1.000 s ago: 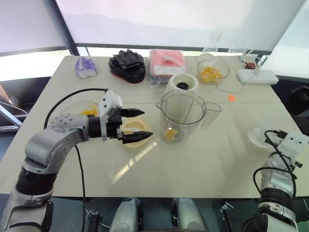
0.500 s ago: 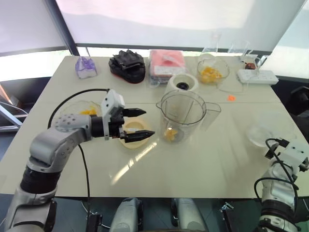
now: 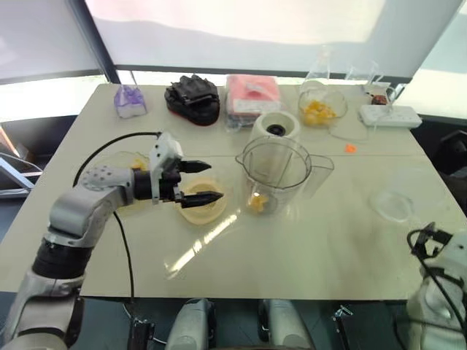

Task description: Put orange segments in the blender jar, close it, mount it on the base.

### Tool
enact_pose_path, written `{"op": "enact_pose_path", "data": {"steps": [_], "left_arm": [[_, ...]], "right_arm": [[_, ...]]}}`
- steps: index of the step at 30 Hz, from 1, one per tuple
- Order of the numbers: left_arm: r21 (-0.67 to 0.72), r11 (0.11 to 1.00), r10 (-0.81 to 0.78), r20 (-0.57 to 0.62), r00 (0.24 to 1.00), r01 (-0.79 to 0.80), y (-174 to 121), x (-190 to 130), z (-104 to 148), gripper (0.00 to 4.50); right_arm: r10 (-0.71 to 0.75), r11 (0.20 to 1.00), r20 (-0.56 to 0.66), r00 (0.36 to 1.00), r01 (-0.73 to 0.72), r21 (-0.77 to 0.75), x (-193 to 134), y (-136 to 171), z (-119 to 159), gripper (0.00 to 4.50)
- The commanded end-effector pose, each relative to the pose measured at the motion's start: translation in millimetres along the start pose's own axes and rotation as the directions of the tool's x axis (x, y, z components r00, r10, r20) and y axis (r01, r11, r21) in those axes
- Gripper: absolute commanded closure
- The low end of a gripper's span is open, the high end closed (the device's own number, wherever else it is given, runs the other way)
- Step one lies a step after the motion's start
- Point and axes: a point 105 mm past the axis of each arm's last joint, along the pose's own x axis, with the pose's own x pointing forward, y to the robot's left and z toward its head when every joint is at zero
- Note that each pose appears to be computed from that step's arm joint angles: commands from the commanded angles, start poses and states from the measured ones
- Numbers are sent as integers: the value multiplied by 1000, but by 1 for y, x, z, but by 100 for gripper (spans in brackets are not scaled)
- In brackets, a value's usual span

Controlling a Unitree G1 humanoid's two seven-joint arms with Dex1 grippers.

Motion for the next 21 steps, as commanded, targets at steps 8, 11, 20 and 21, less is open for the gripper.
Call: {"op": "enact_pose_path", "data": {"steps": [8, 11, 20, 21], "left_arm": [[156, 987, 52, -131, 990, -31, 64, -7, -4, 0], [173, 985, 49, -151, 987, -23, 72, -3, -7, 0], [344, 907, -68, -446, 893, 241, 76, 29, -29, 0], [362, 895, -70, -465, 883, 261, 75, 32, -30, 0]], "right_arm": [[154, 987, 129, 980, -158, 21, -37, -6, 46, 5], [207, 977, 134, 969, -212, 28, -42, -3, 50, 5], [790, 606, 37, 612, -788, 105, -86, 22, 92, 5], [822, 561, 34, 568, -819, 125, -92, 26, 98, 5]]}}
